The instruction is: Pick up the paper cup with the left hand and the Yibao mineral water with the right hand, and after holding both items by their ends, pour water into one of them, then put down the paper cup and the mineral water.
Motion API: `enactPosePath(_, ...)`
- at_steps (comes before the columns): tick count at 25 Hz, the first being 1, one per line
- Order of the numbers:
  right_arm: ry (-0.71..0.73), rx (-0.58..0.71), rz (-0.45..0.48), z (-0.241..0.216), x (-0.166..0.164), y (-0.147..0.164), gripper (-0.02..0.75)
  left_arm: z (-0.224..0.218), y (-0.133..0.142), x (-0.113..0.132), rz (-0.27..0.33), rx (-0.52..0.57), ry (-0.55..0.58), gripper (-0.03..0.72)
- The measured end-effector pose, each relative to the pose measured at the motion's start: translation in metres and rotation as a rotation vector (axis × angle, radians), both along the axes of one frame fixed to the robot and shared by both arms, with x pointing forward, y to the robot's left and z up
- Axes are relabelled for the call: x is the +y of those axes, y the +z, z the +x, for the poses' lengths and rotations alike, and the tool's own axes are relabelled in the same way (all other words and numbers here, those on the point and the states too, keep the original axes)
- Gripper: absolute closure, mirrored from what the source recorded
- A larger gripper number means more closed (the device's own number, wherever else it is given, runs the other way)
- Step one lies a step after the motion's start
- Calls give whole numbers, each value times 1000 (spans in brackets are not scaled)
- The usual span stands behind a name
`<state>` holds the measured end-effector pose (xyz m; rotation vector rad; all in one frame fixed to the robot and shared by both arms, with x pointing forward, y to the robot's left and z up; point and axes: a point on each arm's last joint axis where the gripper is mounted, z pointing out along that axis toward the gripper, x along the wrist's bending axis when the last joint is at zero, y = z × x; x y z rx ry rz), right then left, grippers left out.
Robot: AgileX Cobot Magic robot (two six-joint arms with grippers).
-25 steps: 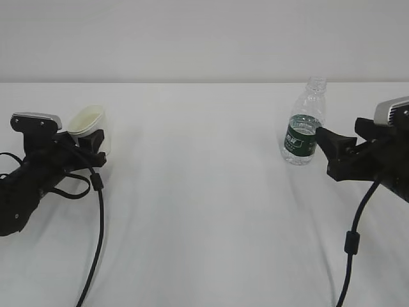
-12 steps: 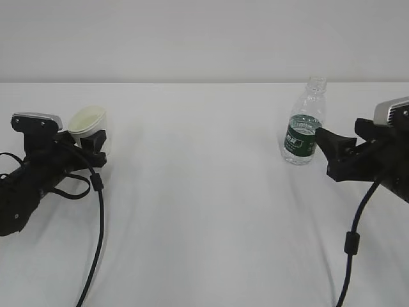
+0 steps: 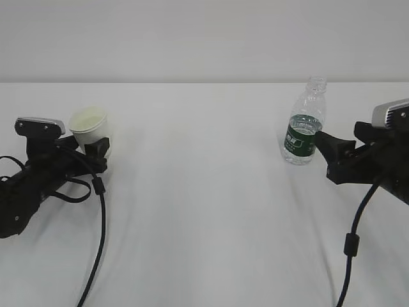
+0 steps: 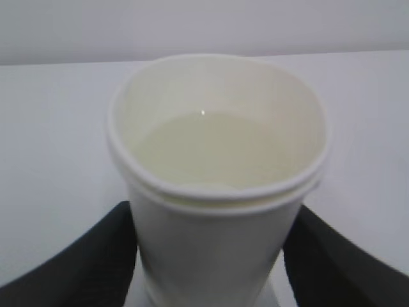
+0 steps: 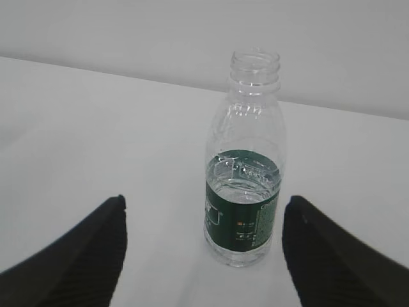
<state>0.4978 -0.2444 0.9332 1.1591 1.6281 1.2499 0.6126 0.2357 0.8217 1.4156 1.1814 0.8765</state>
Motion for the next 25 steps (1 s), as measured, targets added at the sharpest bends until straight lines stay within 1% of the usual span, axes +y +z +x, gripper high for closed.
enactPosePath(3,0,1,-1,0,0,0,163,-1,-2,0,15,22,-5,174)
enactPosePath(7,2,1,-1,0,0,0,163,-1,-2,0,40,20,-10,169)
enactPosePath(13,5,2,-3,0,0,0,164,-2,4,0,42,9,-10,165)
enactPosePath(19,7,2,-4,0,1,0,164,-16,8,2,48,35,-11,146)
enactPosePath(25,15,3,-7,0,1,0,163,-21,24,3,44,9,-9,145)
